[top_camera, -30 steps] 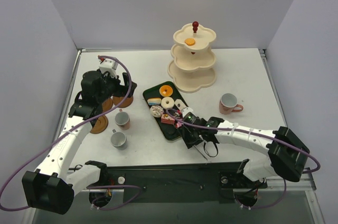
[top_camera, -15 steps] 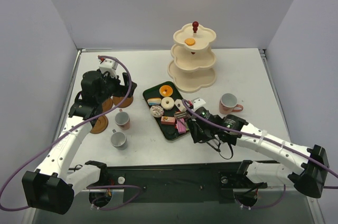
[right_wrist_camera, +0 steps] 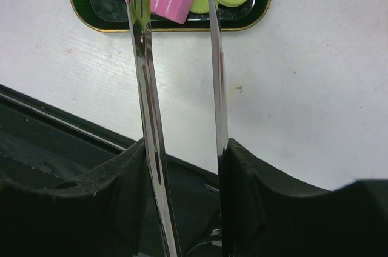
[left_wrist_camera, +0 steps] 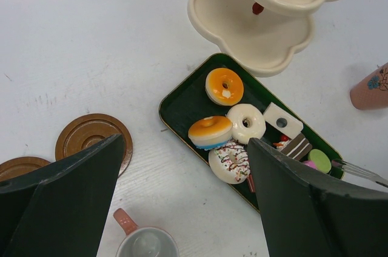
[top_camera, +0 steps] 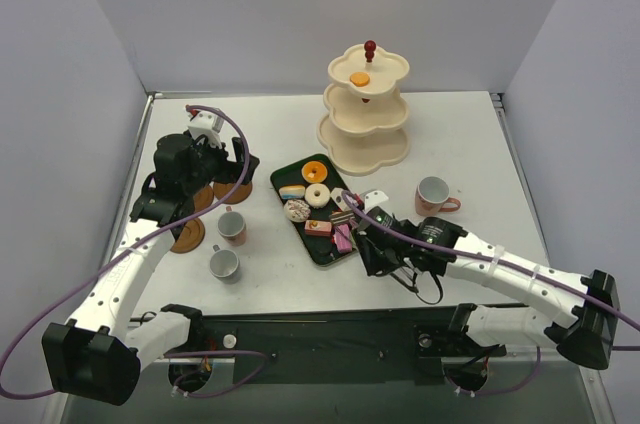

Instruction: Serve the afternoon tea

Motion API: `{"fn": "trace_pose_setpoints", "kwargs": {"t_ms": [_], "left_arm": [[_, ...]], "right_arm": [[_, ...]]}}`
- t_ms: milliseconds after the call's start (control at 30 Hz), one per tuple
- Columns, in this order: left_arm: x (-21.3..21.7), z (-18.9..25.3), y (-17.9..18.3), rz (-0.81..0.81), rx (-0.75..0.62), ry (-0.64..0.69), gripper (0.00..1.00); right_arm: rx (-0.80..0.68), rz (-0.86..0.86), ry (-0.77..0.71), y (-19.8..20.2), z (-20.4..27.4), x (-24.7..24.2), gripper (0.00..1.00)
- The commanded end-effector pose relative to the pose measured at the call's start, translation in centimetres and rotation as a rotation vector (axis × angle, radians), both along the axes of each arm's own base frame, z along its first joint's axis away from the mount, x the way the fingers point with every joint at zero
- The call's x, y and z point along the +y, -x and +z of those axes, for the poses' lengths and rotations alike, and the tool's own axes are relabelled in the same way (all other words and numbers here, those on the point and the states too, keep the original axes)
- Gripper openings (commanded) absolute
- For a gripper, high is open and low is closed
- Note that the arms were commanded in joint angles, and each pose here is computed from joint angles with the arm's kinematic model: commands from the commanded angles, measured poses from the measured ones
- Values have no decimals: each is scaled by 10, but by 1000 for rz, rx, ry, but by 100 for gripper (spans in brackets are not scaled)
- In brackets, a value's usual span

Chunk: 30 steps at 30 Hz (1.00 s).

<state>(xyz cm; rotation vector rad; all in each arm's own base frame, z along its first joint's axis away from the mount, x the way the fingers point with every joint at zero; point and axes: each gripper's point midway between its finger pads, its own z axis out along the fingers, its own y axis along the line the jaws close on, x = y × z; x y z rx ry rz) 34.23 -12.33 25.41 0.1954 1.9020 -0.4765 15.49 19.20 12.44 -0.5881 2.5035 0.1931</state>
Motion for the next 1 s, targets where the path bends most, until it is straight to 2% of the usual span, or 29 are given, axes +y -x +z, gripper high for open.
{"fn": "trace_pose_setpoints", "kwargs": {"t_ms": [0, 400, 967], "left_arm": [[0, 21, -6, 1, -56, 14, 94], [0, 20, -6, 2, -49, 13, 94], [-1, 17, -7, 0, -39, 13, 94]], "right_arm": [[-5, -41, 36, 2, 6, 0, 44], [-4, -39, 165, 8, -8, 6, 44], [-24, -45, 248, 13, -12, 7, 47]]}}
